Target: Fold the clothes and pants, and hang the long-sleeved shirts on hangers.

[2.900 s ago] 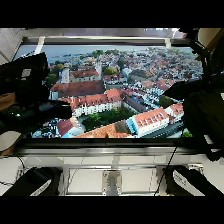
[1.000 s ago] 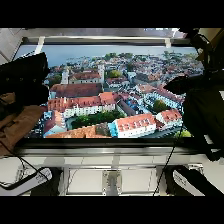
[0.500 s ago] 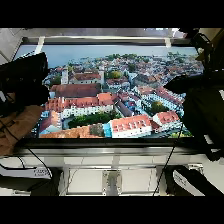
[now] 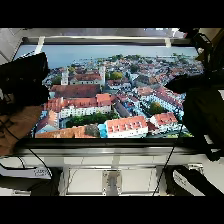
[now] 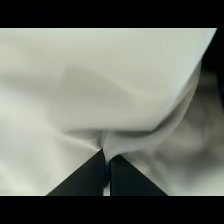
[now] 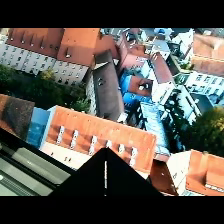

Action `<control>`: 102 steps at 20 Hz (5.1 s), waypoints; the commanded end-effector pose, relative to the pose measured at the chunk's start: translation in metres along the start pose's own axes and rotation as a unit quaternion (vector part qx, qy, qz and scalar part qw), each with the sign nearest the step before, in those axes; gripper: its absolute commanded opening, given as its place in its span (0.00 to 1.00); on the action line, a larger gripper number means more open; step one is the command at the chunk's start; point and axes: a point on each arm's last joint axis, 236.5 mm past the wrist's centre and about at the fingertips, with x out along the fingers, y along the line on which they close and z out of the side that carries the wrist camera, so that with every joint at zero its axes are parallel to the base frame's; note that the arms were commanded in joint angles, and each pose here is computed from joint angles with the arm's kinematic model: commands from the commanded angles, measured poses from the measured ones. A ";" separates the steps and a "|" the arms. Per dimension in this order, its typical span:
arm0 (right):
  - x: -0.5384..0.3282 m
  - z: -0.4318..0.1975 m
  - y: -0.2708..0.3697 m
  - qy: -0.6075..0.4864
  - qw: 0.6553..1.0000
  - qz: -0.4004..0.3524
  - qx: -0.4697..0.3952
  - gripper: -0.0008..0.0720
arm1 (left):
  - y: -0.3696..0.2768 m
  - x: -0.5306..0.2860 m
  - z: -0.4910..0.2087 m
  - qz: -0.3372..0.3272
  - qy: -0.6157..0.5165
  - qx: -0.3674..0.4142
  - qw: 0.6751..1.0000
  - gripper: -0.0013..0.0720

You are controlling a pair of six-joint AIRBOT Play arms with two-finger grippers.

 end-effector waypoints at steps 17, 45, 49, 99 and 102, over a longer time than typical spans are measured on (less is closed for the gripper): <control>-0.066 -0.038 -0.092 0.105 0.968 -0.226 -0.002 0.03 | -0.344 -0.540 -0.162 -0.622 -0.294 0.247 0.682 0.04; 0.042 -0.008 -0.070 0.060 0.994 -0.070 0.061 0.39 | -0.399 -0.176 -0.072 -0.447 -0.034 0.039 0.893 0.91; 0.042 -0.007 -0.070 0.059 0.994 -0.070 0.061 0.39 | -0.427 -0.174 -0.047 -0.489 -0.041 -0.058 0.869 0.91; 0.357 -0.059 0.279 0.155 0.952 0.248 0.088 0.66 | -0.221 -0.394 -0.035 -0.519 -0.327 0.008 0.790 0.04; 0.363 -0.042 0.279 0.116 0.959 0.242 0.095 0.12 | -0.221 -0.393 -0.037 -0.519 -0.325 0.010 0.791 0.04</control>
